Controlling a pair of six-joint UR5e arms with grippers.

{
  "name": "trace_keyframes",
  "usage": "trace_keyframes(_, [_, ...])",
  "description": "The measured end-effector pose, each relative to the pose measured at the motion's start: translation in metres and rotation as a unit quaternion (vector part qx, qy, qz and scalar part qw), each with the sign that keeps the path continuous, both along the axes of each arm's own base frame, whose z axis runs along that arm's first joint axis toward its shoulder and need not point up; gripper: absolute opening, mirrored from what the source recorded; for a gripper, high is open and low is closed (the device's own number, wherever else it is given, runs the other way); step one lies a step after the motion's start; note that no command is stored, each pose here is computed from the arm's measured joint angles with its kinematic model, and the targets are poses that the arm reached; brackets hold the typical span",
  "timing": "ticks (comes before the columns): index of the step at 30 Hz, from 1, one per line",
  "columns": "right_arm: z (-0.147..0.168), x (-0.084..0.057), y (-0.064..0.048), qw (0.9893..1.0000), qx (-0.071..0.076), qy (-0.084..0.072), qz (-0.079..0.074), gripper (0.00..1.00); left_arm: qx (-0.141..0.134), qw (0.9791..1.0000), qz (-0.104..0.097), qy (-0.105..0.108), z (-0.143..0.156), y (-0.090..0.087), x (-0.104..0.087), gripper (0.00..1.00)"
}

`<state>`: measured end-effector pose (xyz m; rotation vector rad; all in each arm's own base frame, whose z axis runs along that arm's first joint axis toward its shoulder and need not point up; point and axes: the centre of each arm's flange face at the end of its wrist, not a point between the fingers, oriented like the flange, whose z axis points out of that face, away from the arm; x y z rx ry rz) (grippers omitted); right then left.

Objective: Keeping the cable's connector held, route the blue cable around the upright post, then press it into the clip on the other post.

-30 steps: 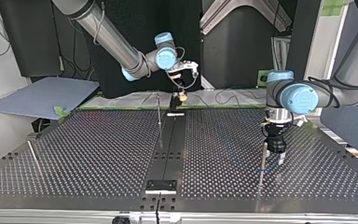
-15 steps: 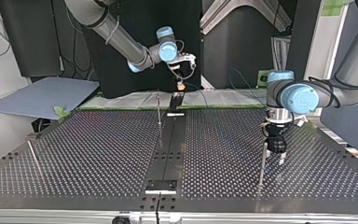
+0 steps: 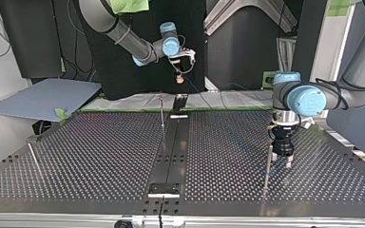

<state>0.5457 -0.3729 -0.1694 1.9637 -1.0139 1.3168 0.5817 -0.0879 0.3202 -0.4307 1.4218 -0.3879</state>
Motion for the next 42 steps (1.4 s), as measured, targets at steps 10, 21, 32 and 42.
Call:
trace_keyframes(10, [-0.017,-0.027,0.004,0.9996,0.004,-0.009,-0.027,0.0,0.0,1.0,0.001,0.0,0.0,0.001,0.0,1.0])
trace_keyframes(21, [-0.033,-0.071,0.005,0.9983,0.006,-0.014,-0.057,0.0,0.0,1.0,0.002,0.0,0.0,0.002,0.0,1.0])
trace_keyframes(32, [-0.045,-0.118,0.013,0.9961,0.005,-0.013,-0.087,0.0,0.0,1.0,0.002,0.001,0.0,0.002,0.0,1.0])
trace_keyframes(42, [-0.052,-0.155,0.029,0.9939,0.003,-0.012,-0.11,0.0,-0.001,1.0,0.003,0.001,0.0,0.003,0.0,1.0])
